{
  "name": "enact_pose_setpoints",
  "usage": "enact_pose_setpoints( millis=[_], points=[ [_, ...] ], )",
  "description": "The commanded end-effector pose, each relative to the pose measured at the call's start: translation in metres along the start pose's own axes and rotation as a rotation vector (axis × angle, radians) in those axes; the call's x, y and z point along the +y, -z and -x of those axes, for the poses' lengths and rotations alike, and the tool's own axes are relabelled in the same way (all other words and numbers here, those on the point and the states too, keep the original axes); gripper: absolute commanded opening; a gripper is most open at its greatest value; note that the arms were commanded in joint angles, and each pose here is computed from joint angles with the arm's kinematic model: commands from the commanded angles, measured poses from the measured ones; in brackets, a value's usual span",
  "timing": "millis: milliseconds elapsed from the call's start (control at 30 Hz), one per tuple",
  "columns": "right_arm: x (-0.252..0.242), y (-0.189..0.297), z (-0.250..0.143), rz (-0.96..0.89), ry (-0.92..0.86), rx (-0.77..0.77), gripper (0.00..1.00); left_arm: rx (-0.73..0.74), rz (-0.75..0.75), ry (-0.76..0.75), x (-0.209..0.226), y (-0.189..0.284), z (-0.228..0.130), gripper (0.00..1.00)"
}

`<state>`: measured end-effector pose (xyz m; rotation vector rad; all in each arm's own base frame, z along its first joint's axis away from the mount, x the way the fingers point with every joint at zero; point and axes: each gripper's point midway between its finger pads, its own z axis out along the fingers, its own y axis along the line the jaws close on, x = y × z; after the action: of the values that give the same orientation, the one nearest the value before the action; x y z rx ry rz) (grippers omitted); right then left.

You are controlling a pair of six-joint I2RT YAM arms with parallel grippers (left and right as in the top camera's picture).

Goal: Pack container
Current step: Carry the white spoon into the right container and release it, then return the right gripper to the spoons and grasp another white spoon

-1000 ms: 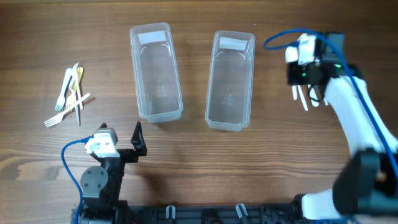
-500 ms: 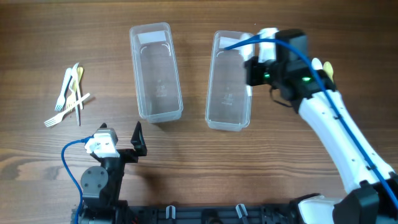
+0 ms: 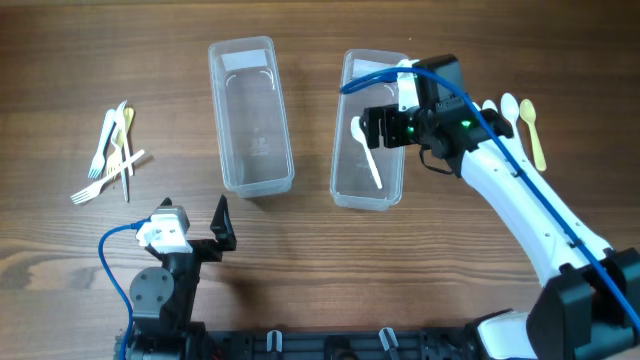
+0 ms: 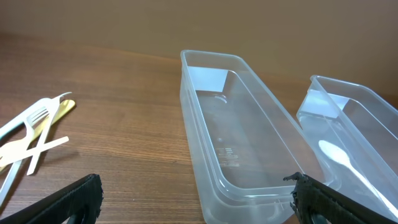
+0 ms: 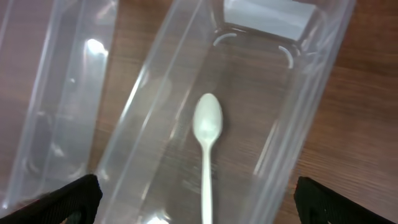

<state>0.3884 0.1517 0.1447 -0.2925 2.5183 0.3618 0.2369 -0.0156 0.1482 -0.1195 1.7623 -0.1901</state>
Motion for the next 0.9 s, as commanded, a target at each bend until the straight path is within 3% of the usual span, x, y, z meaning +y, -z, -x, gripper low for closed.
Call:
enact_pose_setpoints(
  millis=[0,133,200,333,467,667,867],
  points=[
    [-0.042,0.047,0.02,-0.174,-0.004,-0.113,1.0,-0.003,-0.01,-0.022,-0.001,0.0,-0.001,1.0],
    [-0.098,0.106,0.022,-0.372,-0.071,-0.188,0.98,-0.003,-0.01,-0.022,-0.001,0.0,-0.001,1.0],
    [-0.118,0.124,0.008,-0.43,-0.034,-0.145,0.72,-0.003,-0.01,-0.022,-0.001,0.0,-0.001,1.0],
    [-0.153,0.119,-0.02,-0.483,-0.031,-0.025,0.56,-0.003,-0.01,-0.022,-0.001,0.0,-0.001,1.0],
    [-0.176,0.08,-0.04,-0.466,0.091,0.128,0.56,-0.003,-0.01,-0.022,-0.001,0.0,-0.001,1.0],
    [-0.189,0.023,-0.066,-0.398,0.151,0.28,0.38,-0.003,-0.01,-0.022,-0.001,0.0,-0.001,1.0],
    [-0.202,-0.014,-0.074,-0.405,0.048,0.29,0.42,-0.003,-0.01,-0.022,-0.001,0.0,-0.001,1.0]
  ],
)
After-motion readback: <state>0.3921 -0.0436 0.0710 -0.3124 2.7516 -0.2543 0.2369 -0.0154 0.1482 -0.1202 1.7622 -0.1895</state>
